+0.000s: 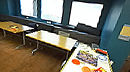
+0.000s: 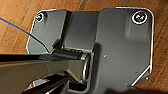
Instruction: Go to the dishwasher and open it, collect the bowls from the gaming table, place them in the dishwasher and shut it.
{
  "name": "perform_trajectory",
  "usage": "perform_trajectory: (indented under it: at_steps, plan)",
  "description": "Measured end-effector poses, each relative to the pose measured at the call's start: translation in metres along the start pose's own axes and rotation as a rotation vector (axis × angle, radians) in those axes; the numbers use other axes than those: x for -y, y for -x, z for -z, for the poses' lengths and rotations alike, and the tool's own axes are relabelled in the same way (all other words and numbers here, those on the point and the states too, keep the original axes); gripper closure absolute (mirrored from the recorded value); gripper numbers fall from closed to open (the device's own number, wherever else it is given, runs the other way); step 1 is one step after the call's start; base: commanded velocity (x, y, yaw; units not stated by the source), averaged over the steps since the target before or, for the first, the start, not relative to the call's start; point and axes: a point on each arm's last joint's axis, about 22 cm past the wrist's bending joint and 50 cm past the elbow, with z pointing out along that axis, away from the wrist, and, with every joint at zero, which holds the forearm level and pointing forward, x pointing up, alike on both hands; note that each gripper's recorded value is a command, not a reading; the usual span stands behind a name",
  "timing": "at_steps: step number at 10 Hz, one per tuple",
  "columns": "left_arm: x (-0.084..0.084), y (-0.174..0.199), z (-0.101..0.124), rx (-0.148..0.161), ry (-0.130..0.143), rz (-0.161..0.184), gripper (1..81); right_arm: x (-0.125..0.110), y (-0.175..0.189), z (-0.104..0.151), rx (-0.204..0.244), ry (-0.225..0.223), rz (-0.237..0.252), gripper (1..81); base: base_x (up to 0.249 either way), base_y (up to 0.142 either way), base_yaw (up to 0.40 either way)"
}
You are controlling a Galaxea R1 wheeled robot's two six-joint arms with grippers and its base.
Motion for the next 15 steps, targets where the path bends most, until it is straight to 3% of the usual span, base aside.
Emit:
perform_trajectory:
  at_steps: [9, 15]
  plan:
    - [-0.0026, 0.0032, -0.0002, 0.004, 0.003, 0.004, 1.0, -0.0032, 0.0016, 0.0008, 0.001, 0.004, 0.0, 1.0, 0.0, 0.0, 0.0]
    - [-0.0026, 0.0062, 0.0, 0.008, 0.003, 0.005, 1.0, -0.0032, 0.0013, 0.0008, 0.001, 0.004, 0.0, 1.0, 0.0, 0.0, -0.173]
